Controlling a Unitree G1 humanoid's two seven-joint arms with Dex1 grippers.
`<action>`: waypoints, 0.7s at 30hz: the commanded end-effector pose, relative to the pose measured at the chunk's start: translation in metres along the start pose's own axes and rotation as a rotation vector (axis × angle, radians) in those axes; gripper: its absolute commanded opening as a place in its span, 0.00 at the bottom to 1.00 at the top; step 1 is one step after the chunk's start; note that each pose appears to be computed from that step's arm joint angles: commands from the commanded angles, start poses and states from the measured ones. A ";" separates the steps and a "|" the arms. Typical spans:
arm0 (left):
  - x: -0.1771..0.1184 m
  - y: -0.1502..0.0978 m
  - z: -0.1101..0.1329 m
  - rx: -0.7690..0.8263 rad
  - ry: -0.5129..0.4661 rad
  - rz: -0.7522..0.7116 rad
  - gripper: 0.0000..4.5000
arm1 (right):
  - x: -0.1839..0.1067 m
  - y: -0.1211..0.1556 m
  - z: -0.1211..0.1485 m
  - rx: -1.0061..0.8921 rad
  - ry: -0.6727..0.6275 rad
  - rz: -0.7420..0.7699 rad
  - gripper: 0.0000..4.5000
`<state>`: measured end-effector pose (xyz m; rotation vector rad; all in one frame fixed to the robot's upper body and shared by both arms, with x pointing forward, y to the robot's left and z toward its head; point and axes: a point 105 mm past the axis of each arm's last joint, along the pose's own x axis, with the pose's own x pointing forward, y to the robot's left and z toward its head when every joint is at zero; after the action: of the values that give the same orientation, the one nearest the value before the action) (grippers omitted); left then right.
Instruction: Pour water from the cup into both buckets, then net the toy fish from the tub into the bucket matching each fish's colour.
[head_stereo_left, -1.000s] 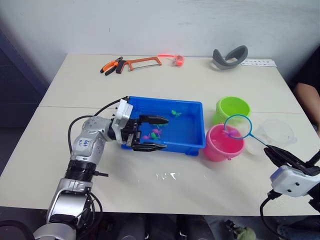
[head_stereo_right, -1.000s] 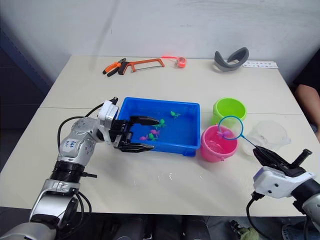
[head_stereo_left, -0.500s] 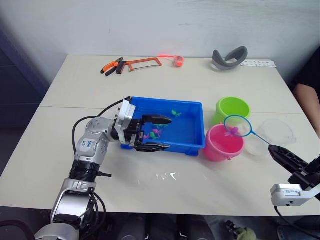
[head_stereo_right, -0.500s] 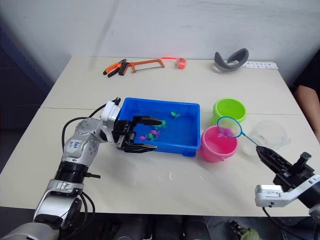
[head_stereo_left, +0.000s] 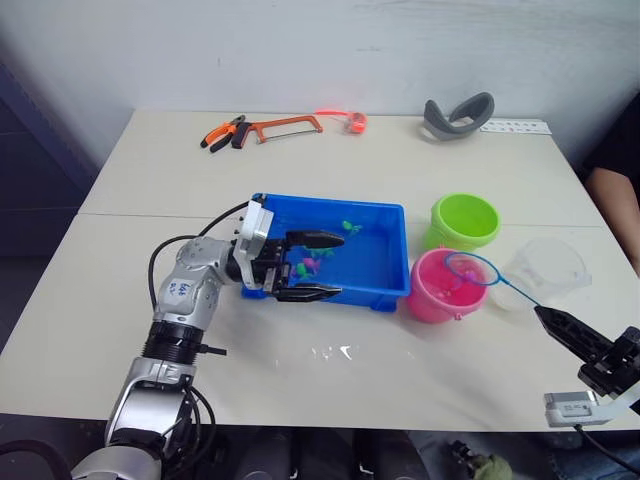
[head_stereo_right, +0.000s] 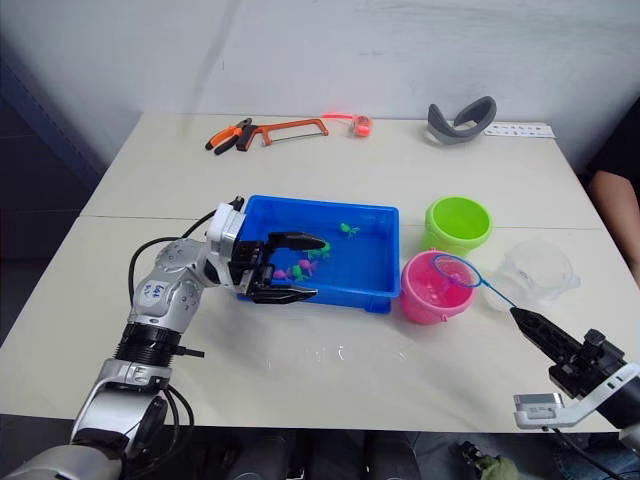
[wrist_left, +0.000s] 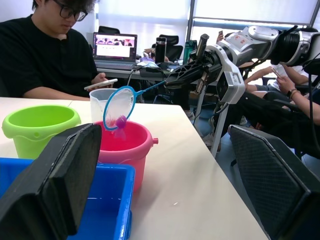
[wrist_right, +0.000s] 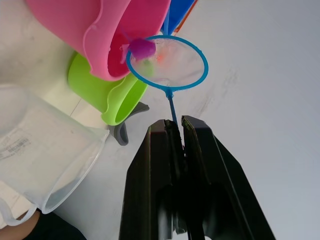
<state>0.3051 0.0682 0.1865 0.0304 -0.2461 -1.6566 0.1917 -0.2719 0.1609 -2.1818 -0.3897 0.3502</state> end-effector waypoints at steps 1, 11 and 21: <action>0.001 0.001 0.002 0.021 -0.020 0.003 0.98 | -0.001 -0.010 0.002 -0.057 0.003 -0.035 0.00; -0.003 0.005 -0.002 0.026 -0.024 0.027 0.98 | 0.010 -0.028 0.010 0.113 0.025 -0.118 0.00; -0.050 0.018 0.026 0.007 -0.053 0.230 0.98 | 0.024 -0.060 -0.010 1.003 -0.019 -0.192 0.00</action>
<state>0.3247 0.1104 0.1924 -0.0359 -0.2294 -1.4599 0.2083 -0.2401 0.2038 -1.3855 -0.3392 0.3180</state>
